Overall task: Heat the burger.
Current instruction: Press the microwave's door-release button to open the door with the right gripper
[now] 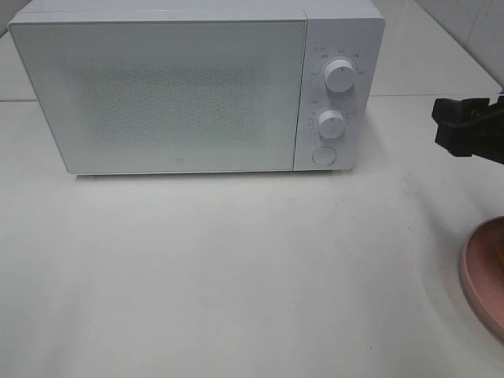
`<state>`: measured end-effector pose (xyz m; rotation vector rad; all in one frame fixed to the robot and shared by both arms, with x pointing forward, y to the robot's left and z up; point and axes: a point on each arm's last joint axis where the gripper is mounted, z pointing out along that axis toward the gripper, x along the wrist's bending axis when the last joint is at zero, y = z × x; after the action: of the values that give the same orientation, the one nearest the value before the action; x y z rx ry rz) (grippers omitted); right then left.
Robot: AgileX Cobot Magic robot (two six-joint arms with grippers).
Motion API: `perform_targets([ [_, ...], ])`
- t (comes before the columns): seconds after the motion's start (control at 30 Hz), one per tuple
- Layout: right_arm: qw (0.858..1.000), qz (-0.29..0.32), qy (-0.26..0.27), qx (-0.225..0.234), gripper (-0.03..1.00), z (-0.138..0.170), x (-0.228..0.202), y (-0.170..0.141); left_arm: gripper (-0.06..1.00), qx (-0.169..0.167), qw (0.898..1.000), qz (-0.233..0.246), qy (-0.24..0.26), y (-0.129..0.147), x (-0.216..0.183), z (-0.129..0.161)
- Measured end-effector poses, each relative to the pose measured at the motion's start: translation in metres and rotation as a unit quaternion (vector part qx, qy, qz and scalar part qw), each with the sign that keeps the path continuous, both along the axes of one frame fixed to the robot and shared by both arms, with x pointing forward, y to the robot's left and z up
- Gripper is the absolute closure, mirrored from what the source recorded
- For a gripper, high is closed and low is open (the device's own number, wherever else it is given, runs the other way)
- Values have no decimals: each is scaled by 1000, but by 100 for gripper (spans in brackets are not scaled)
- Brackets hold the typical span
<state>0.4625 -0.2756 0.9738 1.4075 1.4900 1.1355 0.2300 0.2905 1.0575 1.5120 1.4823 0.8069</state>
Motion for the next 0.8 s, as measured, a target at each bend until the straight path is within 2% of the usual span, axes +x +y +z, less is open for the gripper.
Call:
perform_targets([
  [0.23,999,12,-22,-20,22,-14,-6,25,-4,0,1000,0,0,0,0,0],
  [0.47,999,19,-27,-21,22,-22,-8,49,-4,0,1000,0,0,0,0,0],
  [0.8,999,-6,-31,-44,22,-44,-24,85,-4,0,1000,0,0,0,0,0],
])
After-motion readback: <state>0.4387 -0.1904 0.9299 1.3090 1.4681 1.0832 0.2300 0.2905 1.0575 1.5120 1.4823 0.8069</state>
